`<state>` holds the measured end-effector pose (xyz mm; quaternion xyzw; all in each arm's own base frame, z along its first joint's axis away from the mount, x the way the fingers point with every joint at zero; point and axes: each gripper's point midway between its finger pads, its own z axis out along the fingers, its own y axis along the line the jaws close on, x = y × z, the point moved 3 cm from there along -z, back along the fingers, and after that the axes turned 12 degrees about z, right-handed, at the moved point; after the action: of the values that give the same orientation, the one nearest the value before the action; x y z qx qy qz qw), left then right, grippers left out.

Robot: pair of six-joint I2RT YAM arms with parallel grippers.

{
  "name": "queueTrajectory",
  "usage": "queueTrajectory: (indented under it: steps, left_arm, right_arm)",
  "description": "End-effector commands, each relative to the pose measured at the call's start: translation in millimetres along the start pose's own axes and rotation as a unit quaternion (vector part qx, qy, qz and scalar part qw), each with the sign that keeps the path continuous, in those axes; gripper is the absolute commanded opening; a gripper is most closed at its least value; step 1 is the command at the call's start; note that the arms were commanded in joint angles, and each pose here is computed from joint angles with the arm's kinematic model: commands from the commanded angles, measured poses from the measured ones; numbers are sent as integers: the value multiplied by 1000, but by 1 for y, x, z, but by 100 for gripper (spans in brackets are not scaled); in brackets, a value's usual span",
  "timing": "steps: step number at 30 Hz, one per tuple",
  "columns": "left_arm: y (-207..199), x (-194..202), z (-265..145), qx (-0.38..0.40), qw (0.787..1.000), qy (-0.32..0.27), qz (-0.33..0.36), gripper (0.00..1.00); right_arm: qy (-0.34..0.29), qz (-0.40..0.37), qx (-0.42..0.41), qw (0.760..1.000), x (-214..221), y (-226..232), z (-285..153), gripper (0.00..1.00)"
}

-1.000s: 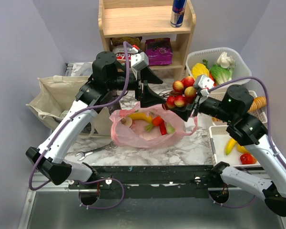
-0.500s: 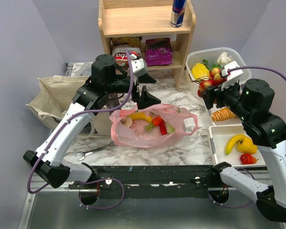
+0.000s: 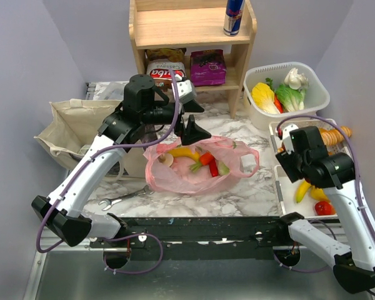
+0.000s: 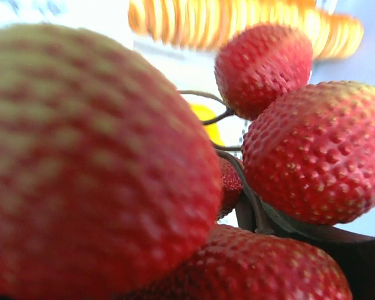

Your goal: Untie the knot of the grocery bags and take out the mixed food

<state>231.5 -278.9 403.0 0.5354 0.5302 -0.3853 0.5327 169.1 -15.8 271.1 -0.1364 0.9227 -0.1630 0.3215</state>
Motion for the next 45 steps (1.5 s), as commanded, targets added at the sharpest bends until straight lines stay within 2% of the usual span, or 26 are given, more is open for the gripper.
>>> queueTrajectory:
  steps: [1, 5, 9, 10, 11, 12, 14, 16, 18, 21, 23, 25, 29, 31, 34, 37, 39, 42, 43, 44, 45]
  left_arm:
    - [-6, 6, -4, -10, 1000, 13, -1, 98]
    - [-8, 10, -6, -12, 1000, 20, 0, 98]
    - [-5, 17, -7, -25, 999, 36, 2, 98]
    - [-3, 21, -7, -29, 999, 44, 3, 98]
    - [-2, 25, -7, -35, 998, 52, 5, 98]
    - [-1, 30, -8, -36, 997, 64, 9, 98]
    - [1, 39, -10, -34, 995, 90, 21, 98]
    - [-1, 48, -13, -29, 993, 109, 38, 98]
    - [-8, 57, -18, -9, 991, 119, 67, 98]
    - [-24, 72, -25, 27, 985, 125, 114, 97]
    - [-39, 85, -29, 64, 976, 134, 158, 92]
    - [-54, 102, -29, 99, 962, 160, 200, 80]
    - [-71, 141, -15, 144, 927, 229, 260, 50]
    - [-70, 153, -4, 144, 923, 239, 265, 43]
    - [-59, 169, 14, 127, 923, 254, 258, 40]
    - [-46, 194, 30, 110, 918, 286, 250, 41]
    - [-37, 214, 40, 93, 917, 309, 236, 42]
    - [-25, 241, 55, 63, 916, 326, 228, 44]
    - [-19, 247, 61, 50, 915, 327, 229, 45]
    - [-14, 252, 66, 36, 916, 331, 225, 48]
    - [-7, 255, 73, 22, 916, 335, 222, 52]
  right_arm:
    - [98, -71, 70, 990, 60, -21, -2, 1]
    - [158, -160, 146, 963, 97, -38, 7, 1]
    - [174, -164, 132, 962, 109, -34, 11, 1]
    - [181, -163, 126, 962, 112, -33, 13, 8]
    - [187, -161, 119, 962, 113, -31, 16, 23]
    - [190, -161, 113, 962, 114, -28, 17, 45]
    - [190, -147, 93, 966, 110, -22, 20, 76]
    - [177, -118, 57, 975, 96, -13, 20, 90]
    - [159, -89, 18, 983, 77, -4, 18, 99]
    - [134, -56, -41, 989, 50, 9, 15, 100]
    - [110, -37, -84, 990, 29, 19, 11, 100]
    - [78, -19, -128, 988, 6, 29, 6, 100]
    - [3, 5, -235, 972, -42, 52, -9, 100]
    - [-26, 16, -288, 957, -63, 66, -16, 100]
    - [-53, 29, -353, 934, -87, 85, -18, 100]
    - [-56, 30, -394, 917, -98, 100, -10, 100]
    - [-50, 35, -408, 911, -101, 109, 3, 99]
    - [-46, 43, -412, 909, -97, 121, 27, 92]
    - [-47, 45, -407, 911, -96, 124, 36, 86]
    - [-46, 46, -401, 914, -94, 125, 43, 75]
    - [-48, 46, -389, 919, -94, 124, 50, 56]
